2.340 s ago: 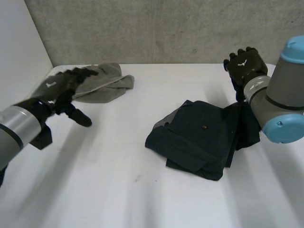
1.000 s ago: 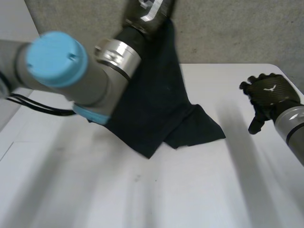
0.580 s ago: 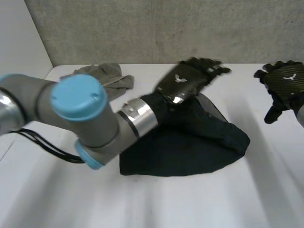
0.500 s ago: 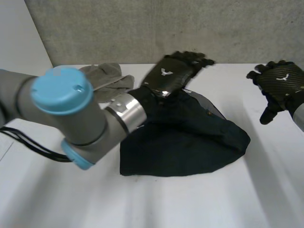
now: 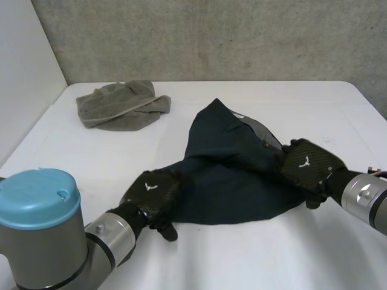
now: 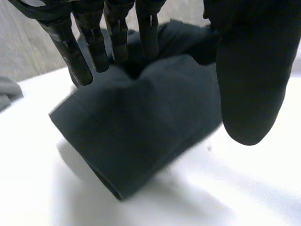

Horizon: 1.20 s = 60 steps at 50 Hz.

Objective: Fold the laundry.

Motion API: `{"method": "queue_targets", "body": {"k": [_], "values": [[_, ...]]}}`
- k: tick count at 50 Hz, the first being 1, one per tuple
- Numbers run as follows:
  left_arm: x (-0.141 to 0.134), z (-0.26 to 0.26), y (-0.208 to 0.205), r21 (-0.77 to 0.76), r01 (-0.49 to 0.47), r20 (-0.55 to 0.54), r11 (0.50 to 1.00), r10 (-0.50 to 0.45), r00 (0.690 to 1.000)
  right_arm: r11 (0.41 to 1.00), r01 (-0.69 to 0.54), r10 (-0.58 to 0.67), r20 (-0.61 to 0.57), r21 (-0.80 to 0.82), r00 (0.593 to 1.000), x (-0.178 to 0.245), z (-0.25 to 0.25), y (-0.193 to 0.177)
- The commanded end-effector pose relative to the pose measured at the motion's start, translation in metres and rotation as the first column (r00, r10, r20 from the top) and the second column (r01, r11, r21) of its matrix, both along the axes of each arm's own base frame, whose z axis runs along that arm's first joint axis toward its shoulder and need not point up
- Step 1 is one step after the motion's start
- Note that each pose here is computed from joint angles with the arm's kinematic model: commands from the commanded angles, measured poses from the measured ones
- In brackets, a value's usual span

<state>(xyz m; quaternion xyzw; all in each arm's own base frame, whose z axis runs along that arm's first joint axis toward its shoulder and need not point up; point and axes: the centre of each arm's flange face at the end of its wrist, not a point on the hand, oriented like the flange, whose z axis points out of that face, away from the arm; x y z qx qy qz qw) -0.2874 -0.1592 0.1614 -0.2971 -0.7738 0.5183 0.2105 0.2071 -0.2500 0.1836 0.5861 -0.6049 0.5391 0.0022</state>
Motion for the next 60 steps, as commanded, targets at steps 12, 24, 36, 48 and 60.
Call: {"method": "queue_targets", "body": {"k": [12, 24, 36, 48, 60], "values": [[-0.015, -0.035, -0.051, -0.145, 0.006, 0.174, 0.989, 0.019, 0.985, 0.998, -0.008, 0.01, -0.037, 0.066, 0.999, 0.0, -0.039, -0.038], [-0.031, -0.046, -0.078, -0.213, 0.011, 0.223, 0.977, 0.038, 0.974, 1.0, 0.006, -0.005, -0.043, 0.015, 0.999, 0.001, -0.045, -0.062], [-0.043, -0.038, -0.091, -0.262, 0.01, 0.191, 0.965, 0.042, 0.981, 0.996, 0.064, -0.067, -0.055, -0.066, 0.996, 0.001, -0.064, -0.091], [-0.047, 0.016, -0.098, -0.373, -0.021, 0.103, 0.928, 0.064, 0.993, 0.959, 0.265, -0.233, 0.249, -0.1, 0.94, 0.0, 0.023, -0.11], [-0.014, 0.207, -0.059, -0.671, -0.185, -0.195, 0.718, 0.07, 0.978, 0.914, 0.393, -0.338, 0.351, -0.098, 0.873, -0.011, 0.172, -0.066]]}}
